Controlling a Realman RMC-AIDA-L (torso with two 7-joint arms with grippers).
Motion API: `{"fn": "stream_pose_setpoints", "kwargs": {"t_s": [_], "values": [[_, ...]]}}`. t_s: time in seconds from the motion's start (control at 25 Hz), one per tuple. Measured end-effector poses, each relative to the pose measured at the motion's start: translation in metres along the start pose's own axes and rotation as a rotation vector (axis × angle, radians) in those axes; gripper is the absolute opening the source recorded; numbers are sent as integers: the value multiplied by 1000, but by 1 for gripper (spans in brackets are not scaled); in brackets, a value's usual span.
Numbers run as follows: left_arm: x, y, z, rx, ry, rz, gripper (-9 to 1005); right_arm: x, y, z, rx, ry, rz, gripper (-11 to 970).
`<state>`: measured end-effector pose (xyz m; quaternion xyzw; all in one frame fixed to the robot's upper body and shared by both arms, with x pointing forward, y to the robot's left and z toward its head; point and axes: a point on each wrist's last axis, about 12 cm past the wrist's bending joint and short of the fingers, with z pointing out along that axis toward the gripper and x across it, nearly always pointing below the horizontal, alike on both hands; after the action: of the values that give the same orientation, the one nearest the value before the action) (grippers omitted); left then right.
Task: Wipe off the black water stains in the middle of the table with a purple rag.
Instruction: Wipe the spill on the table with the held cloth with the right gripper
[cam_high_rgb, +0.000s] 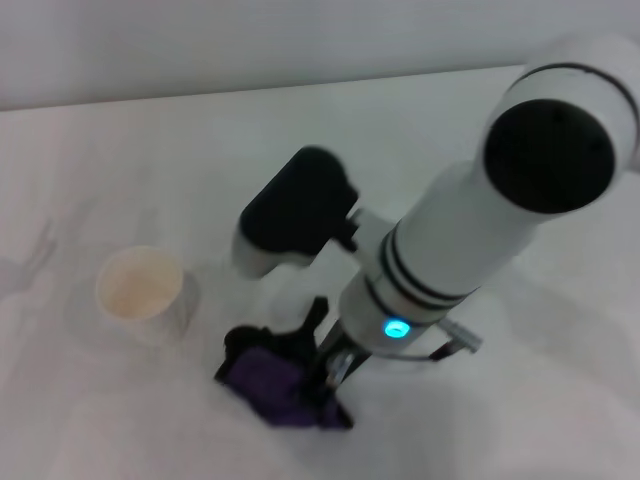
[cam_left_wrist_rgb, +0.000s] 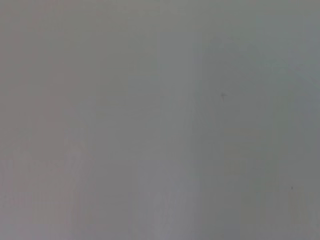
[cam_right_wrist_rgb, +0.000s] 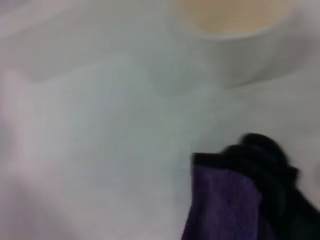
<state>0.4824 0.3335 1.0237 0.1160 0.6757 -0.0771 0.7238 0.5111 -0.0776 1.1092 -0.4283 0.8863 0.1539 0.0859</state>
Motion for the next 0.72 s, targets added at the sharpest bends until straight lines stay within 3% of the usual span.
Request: {"fn": "stream_pose_setpoints", "kwargs": {"t_s": [0.44, 0.56, 0.72], "values": [[1, 1, -6, -12, 1, -3, 893, 28, -55, -26, 225, -5, 171, 108], [1, 2, -6, -14, 3, -2, 893, 31, -55, -30, 238, -7, 175, 108], [1, 2, -4, -13, 1, -2, 893, 26, -36, -26, 180, -12, 112, 108]]}}
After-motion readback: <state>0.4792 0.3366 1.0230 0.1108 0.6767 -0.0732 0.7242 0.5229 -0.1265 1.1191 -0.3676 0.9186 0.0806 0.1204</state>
